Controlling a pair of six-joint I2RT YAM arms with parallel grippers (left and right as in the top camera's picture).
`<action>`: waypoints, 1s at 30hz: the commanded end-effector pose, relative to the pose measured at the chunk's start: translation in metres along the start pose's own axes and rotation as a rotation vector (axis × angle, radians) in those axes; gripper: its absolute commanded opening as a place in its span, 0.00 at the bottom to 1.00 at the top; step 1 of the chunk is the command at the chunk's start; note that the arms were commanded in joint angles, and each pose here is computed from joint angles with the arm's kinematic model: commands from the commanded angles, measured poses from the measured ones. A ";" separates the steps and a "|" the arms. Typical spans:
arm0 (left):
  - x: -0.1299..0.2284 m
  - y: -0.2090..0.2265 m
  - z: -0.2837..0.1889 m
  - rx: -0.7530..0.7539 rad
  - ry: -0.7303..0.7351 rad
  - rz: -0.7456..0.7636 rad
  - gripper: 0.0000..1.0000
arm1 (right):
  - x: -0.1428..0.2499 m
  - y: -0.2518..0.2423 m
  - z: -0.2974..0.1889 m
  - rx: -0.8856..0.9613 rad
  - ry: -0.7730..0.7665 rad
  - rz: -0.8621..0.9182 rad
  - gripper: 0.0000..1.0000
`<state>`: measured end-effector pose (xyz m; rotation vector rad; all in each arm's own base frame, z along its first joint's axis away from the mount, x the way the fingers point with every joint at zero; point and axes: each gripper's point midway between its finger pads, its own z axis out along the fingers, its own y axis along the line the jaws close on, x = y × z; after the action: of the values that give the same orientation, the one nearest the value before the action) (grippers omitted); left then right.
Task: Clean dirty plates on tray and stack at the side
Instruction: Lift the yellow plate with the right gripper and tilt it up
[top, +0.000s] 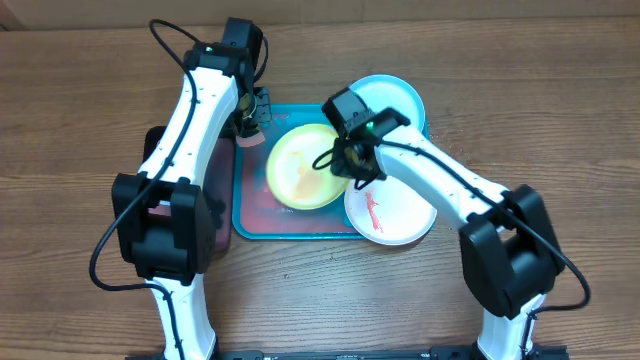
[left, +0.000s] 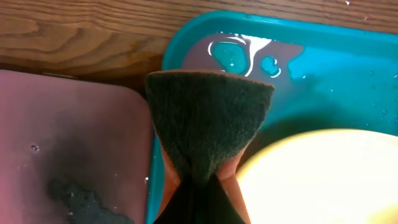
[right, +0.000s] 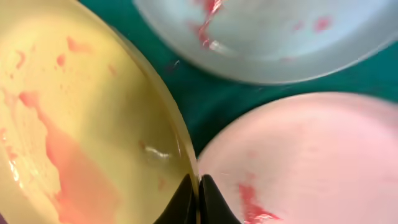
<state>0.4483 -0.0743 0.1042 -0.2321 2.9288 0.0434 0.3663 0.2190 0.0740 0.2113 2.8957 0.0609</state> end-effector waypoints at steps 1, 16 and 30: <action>0.000 -0.002 -0.002 -0.005 -0.007 -0.017 0.04 | -0.041 -0.025 -0.054 0.154 -0.229 -0.027 0.04; -0.004 -0.003 -0.002 0.000 -0.025 -0.020 0.05 | -0.023 -0.039 -0.167 0.667 -0.808 -0.127 0.04; -0.004 -0.003 -0.002 0.000 -0.024 -0.020 0.04 | -0.007 -0.034 -0.182 0.669 -0.879 -0.125 0.04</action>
<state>0.4519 -0.0752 0.1047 -0.2314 2.9136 0.0379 0.3224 0.1809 0.2265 0.0309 2.0185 -0.8846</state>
